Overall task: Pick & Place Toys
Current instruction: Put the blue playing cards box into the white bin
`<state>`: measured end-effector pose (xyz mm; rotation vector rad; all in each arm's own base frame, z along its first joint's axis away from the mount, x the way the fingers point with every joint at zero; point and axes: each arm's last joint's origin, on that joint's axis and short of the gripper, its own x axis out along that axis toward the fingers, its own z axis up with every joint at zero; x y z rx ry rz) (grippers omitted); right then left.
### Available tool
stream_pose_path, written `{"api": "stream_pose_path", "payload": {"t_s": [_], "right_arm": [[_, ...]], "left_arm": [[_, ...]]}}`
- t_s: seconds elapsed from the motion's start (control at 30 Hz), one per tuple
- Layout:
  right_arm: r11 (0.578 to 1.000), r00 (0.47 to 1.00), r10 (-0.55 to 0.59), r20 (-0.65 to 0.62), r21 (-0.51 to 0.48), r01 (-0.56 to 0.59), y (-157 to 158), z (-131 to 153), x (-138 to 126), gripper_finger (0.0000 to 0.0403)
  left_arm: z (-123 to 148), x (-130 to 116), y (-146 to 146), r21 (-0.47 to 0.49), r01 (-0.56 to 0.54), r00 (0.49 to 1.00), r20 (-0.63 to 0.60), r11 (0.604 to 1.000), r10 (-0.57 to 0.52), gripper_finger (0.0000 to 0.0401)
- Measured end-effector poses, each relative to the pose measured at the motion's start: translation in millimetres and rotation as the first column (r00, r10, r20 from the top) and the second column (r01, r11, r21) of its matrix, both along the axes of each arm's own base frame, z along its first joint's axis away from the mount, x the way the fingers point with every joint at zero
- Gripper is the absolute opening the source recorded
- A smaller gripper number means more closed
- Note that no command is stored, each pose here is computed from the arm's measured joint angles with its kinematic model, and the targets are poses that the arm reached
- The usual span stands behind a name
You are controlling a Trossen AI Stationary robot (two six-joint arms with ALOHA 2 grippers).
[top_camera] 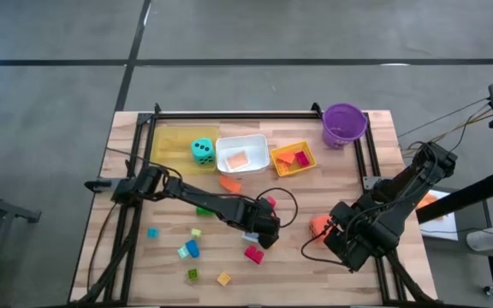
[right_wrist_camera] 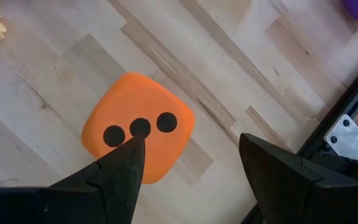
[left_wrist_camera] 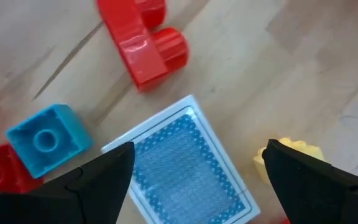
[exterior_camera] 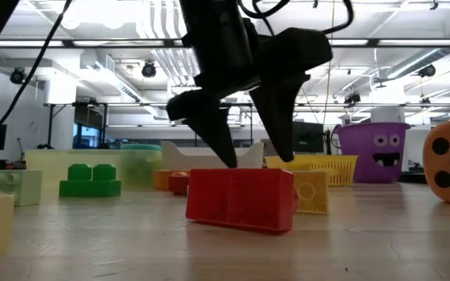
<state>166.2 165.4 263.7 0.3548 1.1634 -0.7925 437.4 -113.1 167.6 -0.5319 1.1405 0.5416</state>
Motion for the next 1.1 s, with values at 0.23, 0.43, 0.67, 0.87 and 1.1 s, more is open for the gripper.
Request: {"api": "stream_pose_path", "payload": {"t_s": [0.23, 0.43, 0.67, 0.87, 1.1], "right_arm": [[1.0, 1.0, 0.002, 0.002, 0.001, -0.002, 0.2, -0.6, 0.3, 0.0258], [1.0, 1.0, 0.003, 0.005, -0.001, -0.003, 0.2, -0.6, 0.4, 0.0258], [1.0, 1.0, 0.021, 0.005, -0.006, -0.021, 0.3, -0.6, 0.8, 0.0258], [1.0, 1.0, 0.021, 0.007, -0.004, -0.021, 0.6, -0.6, 0.9, 0.0258], [1.0, 1.0, 0.02, 0.009, -0.002, -0.02, 0.7, -0.6, 1.0, 0.0258]], "left_arm": [[1.9, 0.3, -0.4, -0.022, -0.008, 1.0, 0.008, 1.0, 0.008, 0.0354], [2.4, -1.0, 1.5, 0.015, -0.134, 0.99, 0.032, 0.991, 0.134, 0.0354], [5.7, -3.0, 0.3, 0.024, -0.173, 0.984, 0.045, 0.985, 0.172, 0.0354], [7.3, -8.3, 0.4, 0.074, -0.176, 0.984, 0.02, 0.982, 0.175, 0.0354], [7.8, -11.1, -4.4, 0.095, -0.164, 0.986, 0.015, 0.982, 0.163, 0.0389]]}}
